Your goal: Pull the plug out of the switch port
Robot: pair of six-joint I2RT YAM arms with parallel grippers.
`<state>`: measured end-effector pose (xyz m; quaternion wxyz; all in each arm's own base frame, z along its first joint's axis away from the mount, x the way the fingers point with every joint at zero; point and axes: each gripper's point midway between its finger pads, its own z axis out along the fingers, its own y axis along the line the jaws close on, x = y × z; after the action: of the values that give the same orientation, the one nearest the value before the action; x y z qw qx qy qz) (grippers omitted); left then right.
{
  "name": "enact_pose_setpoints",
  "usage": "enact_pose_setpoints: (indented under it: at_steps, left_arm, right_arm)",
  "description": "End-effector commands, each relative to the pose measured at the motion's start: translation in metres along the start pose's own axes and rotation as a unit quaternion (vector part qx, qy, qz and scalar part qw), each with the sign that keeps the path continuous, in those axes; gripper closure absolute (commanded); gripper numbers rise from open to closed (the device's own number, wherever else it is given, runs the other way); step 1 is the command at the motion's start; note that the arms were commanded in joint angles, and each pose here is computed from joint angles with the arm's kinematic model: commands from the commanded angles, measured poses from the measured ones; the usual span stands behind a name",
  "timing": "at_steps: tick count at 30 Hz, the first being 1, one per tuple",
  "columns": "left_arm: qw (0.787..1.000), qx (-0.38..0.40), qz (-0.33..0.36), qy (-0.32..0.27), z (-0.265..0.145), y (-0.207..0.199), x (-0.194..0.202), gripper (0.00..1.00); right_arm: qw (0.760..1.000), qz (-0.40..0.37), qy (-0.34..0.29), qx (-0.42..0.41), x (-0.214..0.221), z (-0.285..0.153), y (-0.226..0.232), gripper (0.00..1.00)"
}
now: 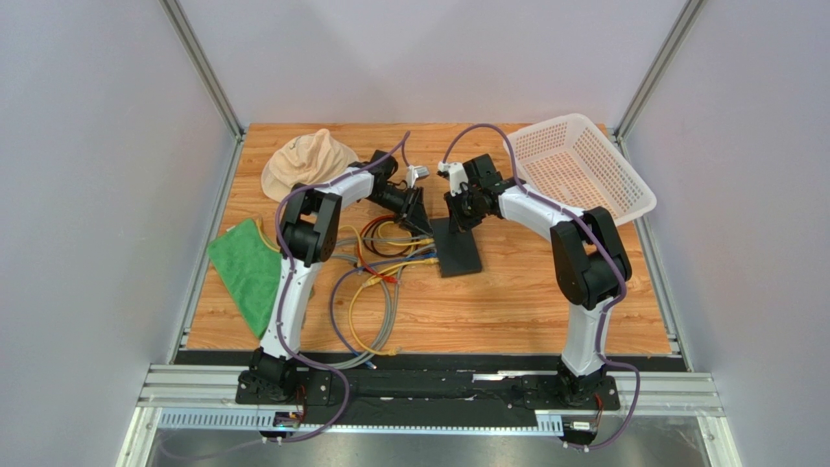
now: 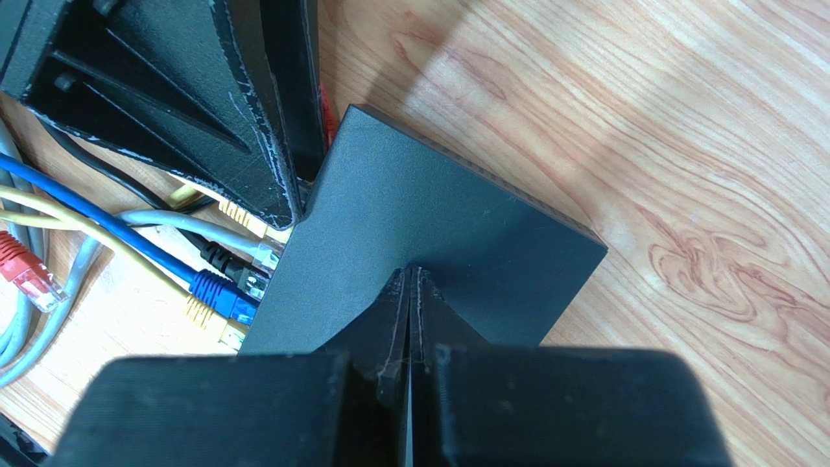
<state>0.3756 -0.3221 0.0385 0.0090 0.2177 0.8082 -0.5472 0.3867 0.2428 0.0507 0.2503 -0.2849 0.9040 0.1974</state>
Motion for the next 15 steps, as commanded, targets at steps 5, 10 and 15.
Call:
enact_pose_setpoints:
  at_steps: [5, 10, 15]
  left_arm:
    - [0.999, 0.03, 0.024, 0.003, 0.0044, -0.0086, -0.0051, 0.67]
    - [0.999, 0.044, 0.028, 0.003, 0.0045, -0.0121, -0.0051, 0.71]
    - [0.998, 0.057, 0.028, 0.003, 0.0048, -0.0133, -0.0052, 0.73]
  right_arm:
    - [0.996, 0.004, 0.093, 0.011, 0.0599, 0.0152, -0.0006, 1.0]
    - [0.996, 0.003, 0.094, 0.011, 0.0595, 0.016, -0.0005, 1.0]
    - [0.996, 0.0, 0.094, 0.011, 0.0594, 0.0166, 0.0002, 1.0]
